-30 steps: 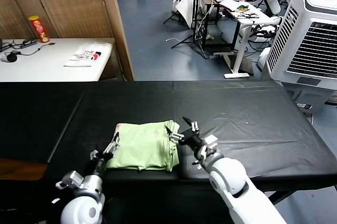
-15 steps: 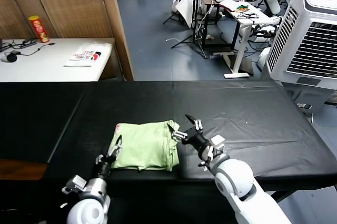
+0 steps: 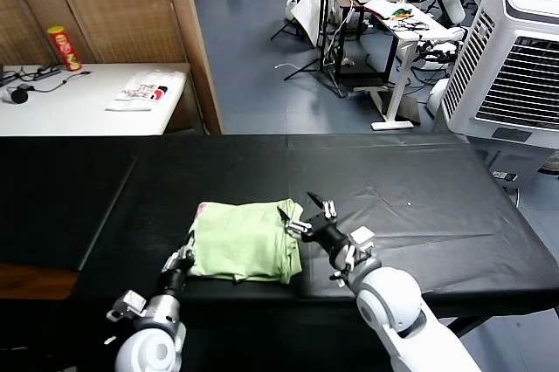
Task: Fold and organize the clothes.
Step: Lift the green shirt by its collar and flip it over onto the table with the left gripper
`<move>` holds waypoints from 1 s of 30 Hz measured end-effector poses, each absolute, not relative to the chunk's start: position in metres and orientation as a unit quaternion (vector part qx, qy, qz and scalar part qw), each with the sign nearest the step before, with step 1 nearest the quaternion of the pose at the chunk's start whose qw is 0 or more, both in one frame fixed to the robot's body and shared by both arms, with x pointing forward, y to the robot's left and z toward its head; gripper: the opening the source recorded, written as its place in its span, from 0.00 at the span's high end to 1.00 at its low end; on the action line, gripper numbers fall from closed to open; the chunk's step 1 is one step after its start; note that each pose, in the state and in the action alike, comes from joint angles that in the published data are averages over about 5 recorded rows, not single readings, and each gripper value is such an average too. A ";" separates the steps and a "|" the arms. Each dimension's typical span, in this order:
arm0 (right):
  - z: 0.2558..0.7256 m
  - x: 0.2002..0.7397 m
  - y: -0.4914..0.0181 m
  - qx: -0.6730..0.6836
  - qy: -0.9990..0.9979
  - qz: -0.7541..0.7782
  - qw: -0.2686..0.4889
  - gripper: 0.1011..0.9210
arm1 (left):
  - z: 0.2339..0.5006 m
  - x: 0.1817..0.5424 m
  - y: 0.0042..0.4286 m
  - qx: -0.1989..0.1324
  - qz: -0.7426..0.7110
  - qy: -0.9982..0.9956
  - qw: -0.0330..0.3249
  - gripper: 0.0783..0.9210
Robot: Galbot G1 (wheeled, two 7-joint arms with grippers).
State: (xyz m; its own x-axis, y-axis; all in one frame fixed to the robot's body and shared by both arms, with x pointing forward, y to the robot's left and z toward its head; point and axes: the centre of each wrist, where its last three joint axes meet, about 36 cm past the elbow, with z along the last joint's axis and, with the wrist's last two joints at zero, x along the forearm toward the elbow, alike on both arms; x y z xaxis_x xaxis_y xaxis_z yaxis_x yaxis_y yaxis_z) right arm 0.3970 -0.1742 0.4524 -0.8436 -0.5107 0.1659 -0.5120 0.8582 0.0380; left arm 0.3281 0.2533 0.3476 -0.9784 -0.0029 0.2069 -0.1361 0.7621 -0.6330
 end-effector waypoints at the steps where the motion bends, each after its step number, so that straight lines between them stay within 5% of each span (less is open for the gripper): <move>1: 0.452 0.396 -0.175 0.265 -0.960 0.003 0.086 0.15 | 0.348 0.328 0.253 0.037 0.341 -0.934 0.097 0.92; 16: 0.440 0.386 -0.184 0.221 -0.970 0.018 0.099 0.15 | 0.371 0.328 0.274 0.073 0.193 -0.973 0.104 0.93; 30: 0.433 0.384 -0.183 0.207 -0.972 0.017 0.105 0.15 | 0.418 0.335 0.353 0.104 0.032 -0.990 0.087 0.93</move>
